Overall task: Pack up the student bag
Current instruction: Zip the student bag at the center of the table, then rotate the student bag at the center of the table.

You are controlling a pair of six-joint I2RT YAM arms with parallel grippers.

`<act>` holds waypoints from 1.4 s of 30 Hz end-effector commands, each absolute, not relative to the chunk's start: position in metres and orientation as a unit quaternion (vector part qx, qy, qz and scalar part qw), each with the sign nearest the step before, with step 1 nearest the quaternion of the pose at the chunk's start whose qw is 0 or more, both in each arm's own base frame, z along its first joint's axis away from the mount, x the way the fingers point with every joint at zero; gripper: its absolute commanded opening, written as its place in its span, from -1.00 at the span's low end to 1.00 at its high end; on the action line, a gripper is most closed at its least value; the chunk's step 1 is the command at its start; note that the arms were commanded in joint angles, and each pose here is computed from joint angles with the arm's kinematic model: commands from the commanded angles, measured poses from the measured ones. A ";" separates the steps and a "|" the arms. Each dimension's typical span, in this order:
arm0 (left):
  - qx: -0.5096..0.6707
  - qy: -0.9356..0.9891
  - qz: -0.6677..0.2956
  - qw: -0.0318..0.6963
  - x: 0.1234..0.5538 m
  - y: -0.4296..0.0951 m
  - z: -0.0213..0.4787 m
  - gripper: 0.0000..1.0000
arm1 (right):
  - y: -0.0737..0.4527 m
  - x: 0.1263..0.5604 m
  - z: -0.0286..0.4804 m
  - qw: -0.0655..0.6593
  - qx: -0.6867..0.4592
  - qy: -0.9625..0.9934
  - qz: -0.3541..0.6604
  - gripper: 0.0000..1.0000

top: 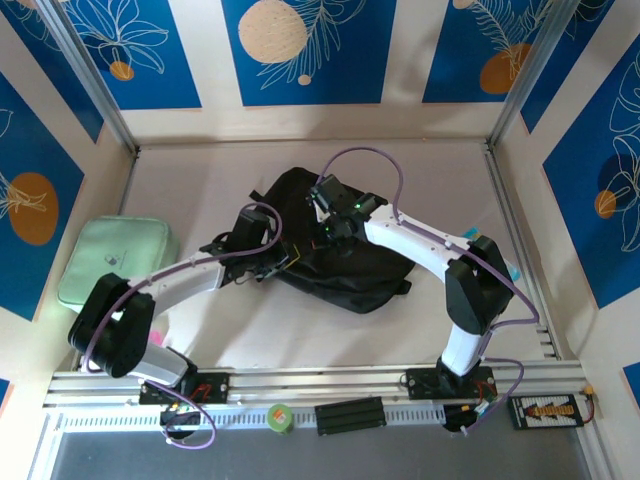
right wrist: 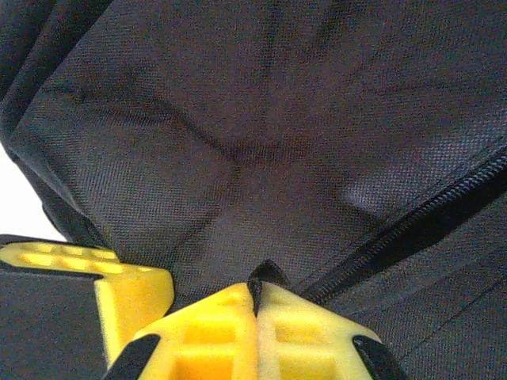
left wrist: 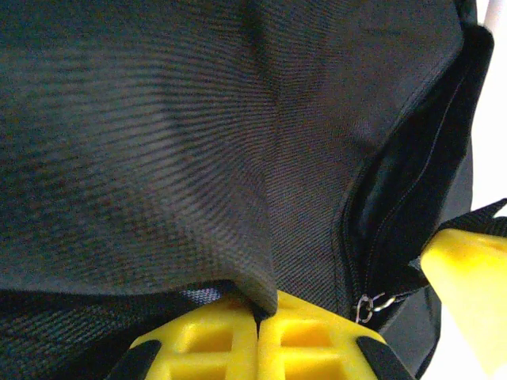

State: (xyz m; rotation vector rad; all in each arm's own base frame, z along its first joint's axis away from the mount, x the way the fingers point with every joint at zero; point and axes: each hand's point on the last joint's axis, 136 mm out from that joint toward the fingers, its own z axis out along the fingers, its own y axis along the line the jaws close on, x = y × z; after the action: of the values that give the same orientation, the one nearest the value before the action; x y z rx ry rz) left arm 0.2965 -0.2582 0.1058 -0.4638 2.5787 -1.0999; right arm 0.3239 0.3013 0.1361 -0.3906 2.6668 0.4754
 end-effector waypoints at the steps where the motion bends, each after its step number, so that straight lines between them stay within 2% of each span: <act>1: -0.152 0.907 -0.359 0.157 0.296 -0.254 0.105 -1.00 | 0.278 0.354 0.142 0.251 -0.097 0.955 0.125 -1.00; 12: -0.148 0.920 -0.329 0.154 0.287 -0.241 0.098 -1.00 | 0.215 0.421 0.160 0.319 0.000 0.947 0.035 -1.00; 24: -0.138 0.924 -0.323 0.154 0.285 -0.240 0.098 -1.00 | 0.189 0.462 0.166 0.346 0.034 0.938 0.009 -1.00; 30: -0.126 0.923 -0.329 0.156 0.288 -0.244 0.102 -1.00 | 0.182 0.467 0.151 0.288 0.064 0.955 0.013 -1.00; 37: -0.089 0.915 -0.334 0.207 0.340 -0.248 0.133 -1.00 | 0.165 0.446 0.153 0.274 0.091 0.956 0.042 -1.00; 42: 0.005 0.902 -0.362 0.236 0.389 -0.286 0.172 -1.00 | 0.157 0.438 0.171 0.281 0.102 0.950 0.094 -1.00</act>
State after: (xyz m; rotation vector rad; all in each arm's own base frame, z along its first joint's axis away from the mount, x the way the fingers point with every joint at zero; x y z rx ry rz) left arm 0.3650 -0.2669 0.1366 -0.1900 2.5665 -0.9428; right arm 0.4381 0.1609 0.1425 0.2331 2.6103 0.1535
